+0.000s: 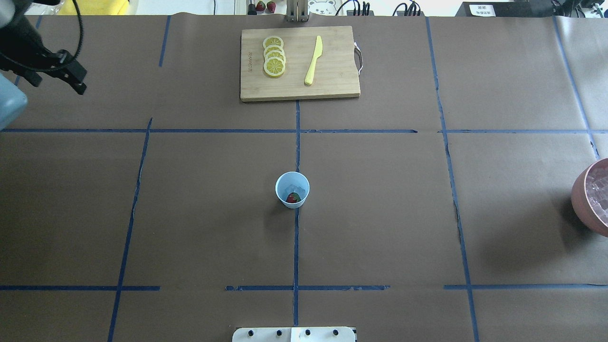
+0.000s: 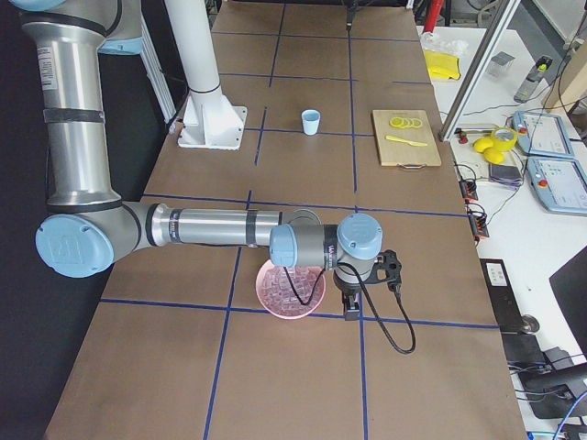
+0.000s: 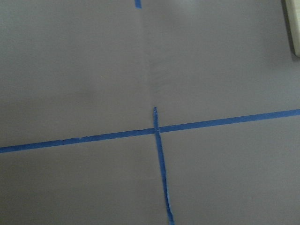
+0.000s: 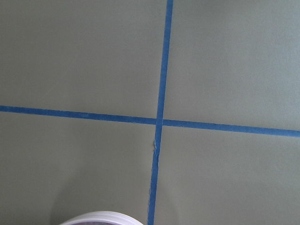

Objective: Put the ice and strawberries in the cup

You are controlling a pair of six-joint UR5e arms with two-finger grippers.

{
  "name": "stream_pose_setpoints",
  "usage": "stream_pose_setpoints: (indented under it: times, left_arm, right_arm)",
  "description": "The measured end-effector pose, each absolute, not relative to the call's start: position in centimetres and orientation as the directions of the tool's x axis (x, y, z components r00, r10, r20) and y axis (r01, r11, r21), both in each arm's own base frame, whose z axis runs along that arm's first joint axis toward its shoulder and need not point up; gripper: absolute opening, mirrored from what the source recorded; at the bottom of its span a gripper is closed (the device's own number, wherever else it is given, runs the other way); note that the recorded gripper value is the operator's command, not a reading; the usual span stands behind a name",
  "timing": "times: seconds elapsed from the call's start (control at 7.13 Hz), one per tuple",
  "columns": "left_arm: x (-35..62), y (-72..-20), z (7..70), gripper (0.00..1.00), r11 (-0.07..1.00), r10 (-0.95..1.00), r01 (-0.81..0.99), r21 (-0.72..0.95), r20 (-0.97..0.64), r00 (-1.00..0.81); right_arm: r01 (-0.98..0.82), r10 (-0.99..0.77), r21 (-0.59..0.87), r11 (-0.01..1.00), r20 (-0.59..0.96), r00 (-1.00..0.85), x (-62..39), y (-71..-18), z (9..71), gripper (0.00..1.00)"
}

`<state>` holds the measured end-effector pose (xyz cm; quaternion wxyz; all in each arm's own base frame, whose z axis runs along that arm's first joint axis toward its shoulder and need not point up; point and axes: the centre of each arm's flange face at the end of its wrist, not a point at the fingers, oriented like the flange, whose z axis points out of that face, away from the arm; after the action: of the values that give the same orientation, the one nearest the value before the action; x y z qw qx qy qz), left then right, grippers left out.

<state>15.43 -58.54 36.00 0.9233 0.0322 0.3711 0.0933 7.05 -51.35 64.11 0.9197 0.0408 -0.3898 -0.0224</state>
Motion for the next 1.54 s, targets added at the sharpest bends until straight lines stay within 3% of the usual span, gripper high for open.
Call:
stream_pose_setpoints:
  times: [0.42, 0.98, 1.54]
  left_arm:
    - [6.4, -59.7, 46.6, 1.0, 0.965, 0.255, -0.226, 0.135, -0.689, 0.678]
    - [-3.1, -55.3, 58.0, 1.0, 0.976, 0.207, -0.197, 0.096, -0.698, 0.686]
    - [-4.1, -53.4, 61.6, 1.0, 0.983, 0.175, -0.164, 0.083, -0.7, 0.692]
  right_arm:
    - [0.011, -0.07, 0.087, 0.996, 0.716, 0.695, 7.1, -51.0, 64.5, 0.99]
    - [0.013, -0.072, 0.088, 0.996, 0.716, 0.695, 7.1, -49.6, 64.7, 0.99]
    - [0.014, -0.073, 0.088, 0.996, 0.715, 0.695, 7.0, -49.4, 64.7, 0.99]
